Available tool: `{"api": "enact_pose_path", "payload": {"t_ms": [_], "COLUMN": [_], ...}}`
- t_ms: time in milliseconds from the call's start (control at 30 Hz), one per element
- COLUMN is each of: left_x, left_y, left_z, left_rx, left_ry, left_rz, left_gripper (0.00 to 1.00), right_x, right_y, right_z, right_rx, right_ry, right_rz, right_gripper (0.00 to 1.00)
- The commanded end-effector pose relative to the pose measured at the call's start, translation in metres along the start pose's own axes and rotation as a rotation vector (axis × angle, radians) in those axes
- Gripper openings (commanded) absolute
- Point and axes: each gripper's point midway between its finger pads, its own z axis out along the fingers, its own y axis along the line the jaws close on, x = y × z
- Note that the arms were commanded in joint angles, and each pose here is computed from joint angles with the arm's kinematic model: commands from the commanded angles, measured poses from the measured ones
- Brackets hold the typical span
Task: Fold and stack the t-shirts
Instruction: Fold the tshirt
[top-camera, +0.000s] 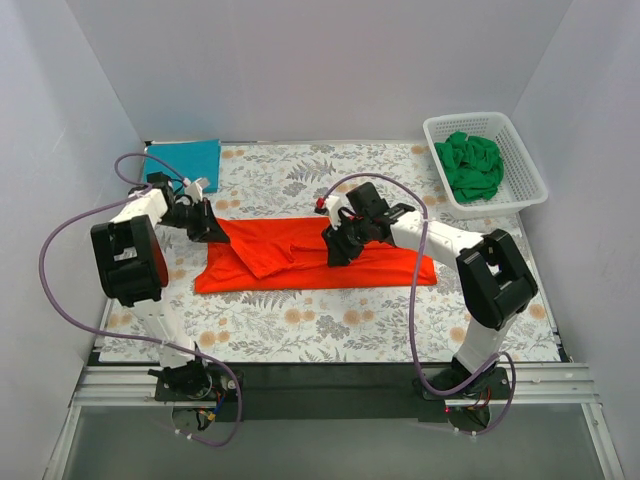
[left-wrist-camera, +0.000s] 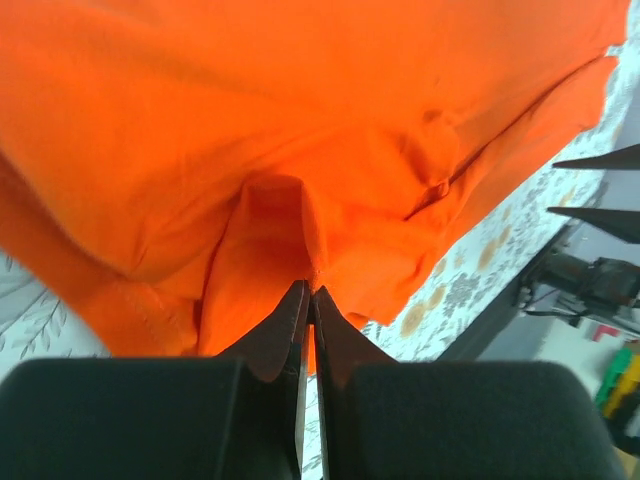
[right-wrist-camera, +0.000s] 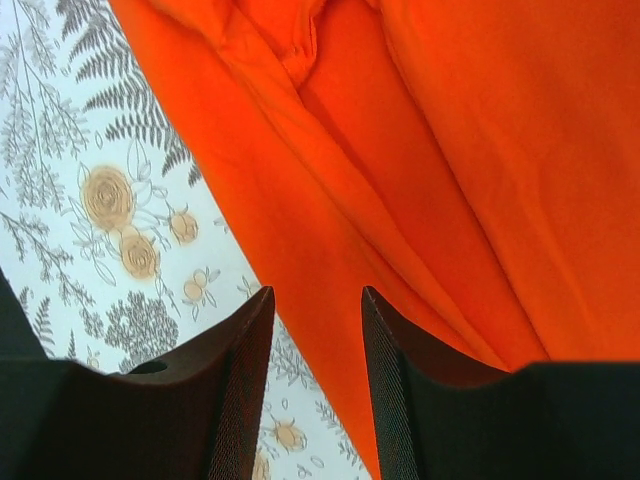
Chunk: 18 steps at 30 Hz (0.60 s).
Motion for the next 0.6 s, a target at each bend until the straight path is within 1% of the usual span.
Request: {"api": "enact_pose_path", "payload": {"t_ms": [0, 200, 233, 267, 300, 333, 367, 433, 467, 500, 533, 567], "left_x": [-0.03, -0.056, -0.059, -0.063, -0.065, -0.066, -0.066, -0.064, -0.056, -0.051, -0.044, -0.027], "left_y": [-0.019, -0.028, -0.028, -0.028, -0.028, -0.028, -0.031, -0.036, -0.045, -0.047, -0.05, -0.054], "left_z": [0.002, 0.018, 0.021, 0.022, 0.022, 0.022, 0.02, 0.013, 0.005, 0.001, -0.002, -0.006], "left_rx": [0.081, 0.117, 0.121, 0.122, 0.123, 0.123, 0.128, 0.126, 0.123, 0.114, 0.109, 0.104], "left_ry": [-0.05, -0.072, -0.074, -0.088, -0.091, -0.093, -0.094, -0.107, -0.117, -0.121, -0.121, -0.11], "left_rz": [-0.033, -0.043, -0.045, -0.043, -0.059, -0.053, -0.049, -0.017, 0.007, 0.023, 0.035, 0.032], "left_gripper": [0.0, 0.0, 0.01, 0.12, 0.18, 0.21, 0.28, 0.31, 0.34, 0.35, 0.36, 0.4], "right_x": [0.009, 0.037, 0.041, 0.047, 0.049, 0.053, 0.054, 0.06, 0.06, 0.064, 0.066, 0.066], "right_y": [0.001, -0.009, -0.01, -0.012, -0.014, -0.016, -0.017, -0.022, -0.023, -0.024, -0.027, -0.027], "right_z": [-0.017, -0.029, -0.031, -0.033, -0.034, -0.036, -0.039, -0.045, -0.052, -0.054, -0.058, -0.063], "right_rx": [0.008, 0.055, 0.061, 0.078, 0.082, 0.087, 0.098, 0.115, 0.127, 0.135, 0.148, 0.157], "right_ry": [0.004, 0.05, 0.059, 0.071, 0.075, 0.083, 0.087, 0.097, 0.097, 0.103, 0.102, 0.099], "right_rz": [-0.039, -0.028, -0.026, -0.023, -0.019, -0.013, -0.01, -0.004, -0.006, -0.002, -0.002, -0.004], "right_gripper": [0.47, 0.48, 0.48, 0.48, 0.48, 0.48, 0.48, 0.47, 0.48, 0.48, 0.48, 0.47]}}
